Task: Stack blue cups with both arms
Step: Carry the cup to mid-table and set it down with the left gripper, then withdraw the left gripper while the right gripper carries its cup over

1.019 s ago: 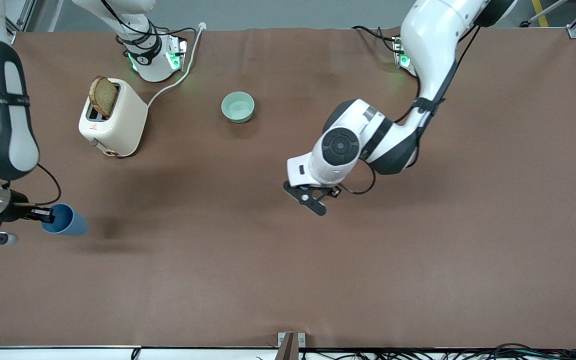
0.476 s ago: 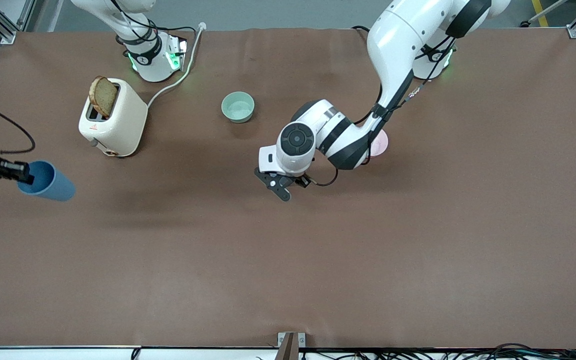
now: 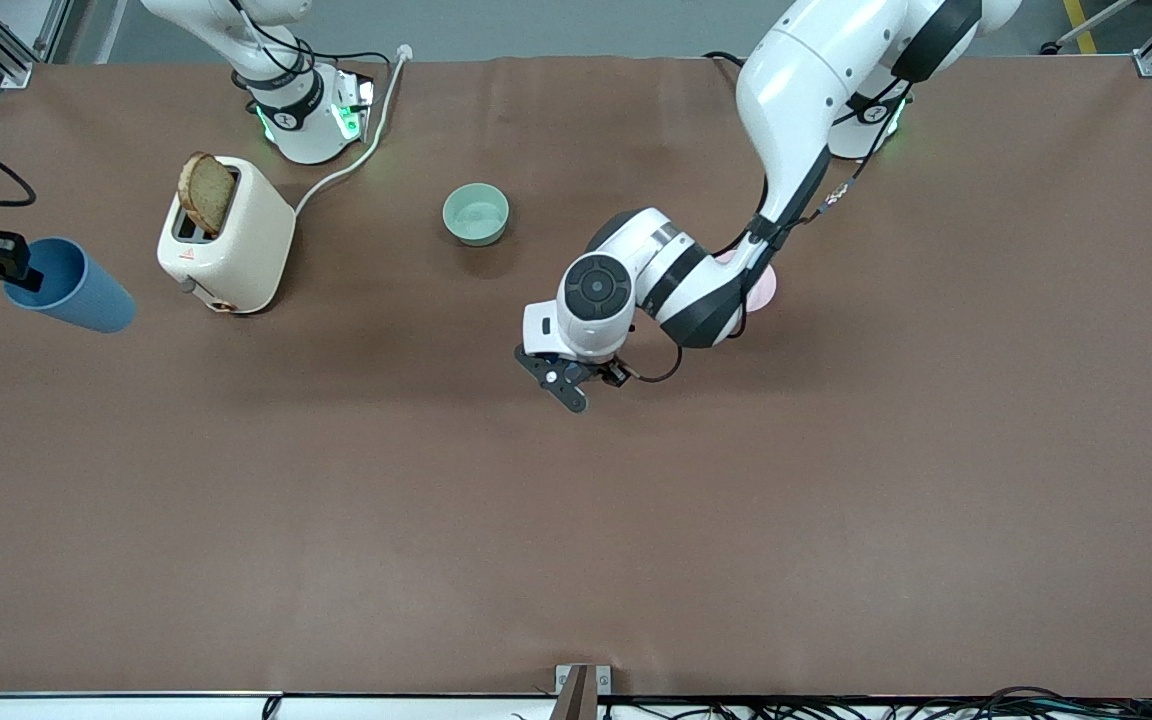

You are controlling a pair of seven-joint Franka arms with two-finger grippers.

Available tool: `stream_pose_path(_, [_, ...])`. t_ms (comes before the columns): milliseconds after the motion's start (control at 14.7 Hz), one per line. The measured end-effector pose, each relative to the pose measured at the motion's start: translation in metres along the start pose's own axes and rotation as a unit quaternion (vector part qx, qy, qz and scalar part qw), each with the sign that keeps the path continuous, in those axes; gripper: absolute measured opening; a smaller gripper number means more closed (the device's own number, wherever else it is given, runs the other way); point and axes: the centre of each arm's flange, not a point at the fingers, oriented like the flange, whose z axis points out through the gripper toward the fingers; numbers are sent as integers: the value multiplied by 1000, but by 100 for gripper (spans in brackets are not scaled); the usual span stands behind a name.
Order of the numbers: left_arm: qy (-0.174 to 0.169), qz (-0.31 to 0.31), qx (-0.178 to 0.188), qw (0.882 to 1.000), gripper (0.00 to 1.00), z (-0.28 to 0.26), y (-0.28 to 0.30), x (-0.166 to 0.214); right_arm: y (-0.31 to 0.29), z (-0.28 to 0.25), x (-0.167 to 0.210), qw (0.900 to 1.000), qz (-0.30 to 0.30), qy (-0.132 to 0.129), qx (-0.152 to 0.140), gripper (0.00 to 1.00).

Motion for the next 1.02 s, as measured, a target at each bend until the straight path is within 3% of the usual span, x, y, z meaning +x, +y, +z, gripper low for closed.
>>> stream_pose_path(136, [9, -15, 13, 1000, 68, -59, -19, -9, -1, -7, 1, 1000, 0, 9, 0, 4])
stream_pose_path(340, [58, -87, 39, 994, 98, -171, -115, -44, -2, -16, 1, 1000, -1, 19, -1, 4])
stream_pose_path(544, [75, -190, 47, 978, 100, -232, -245, -107, -11, -14, 2, 1000, 4, 18, 0, 4])
stream_pose_path(680, [86, -266, 46, 959, 100, -247, -304, -141, -34, -10, 7, 1000, 11, 21, 1, 4])
stream_pose_path(816, [93, -321, 45, 941, 100, -259, -335, -164, -70, -2, 13, 1000, 15, 27, 5, 4])
stream_pose_path(1019, [104, -366, 53, 923, 100, -287, -365, -200, -128, 16, 23, 999, 26, 27, 38, 4])
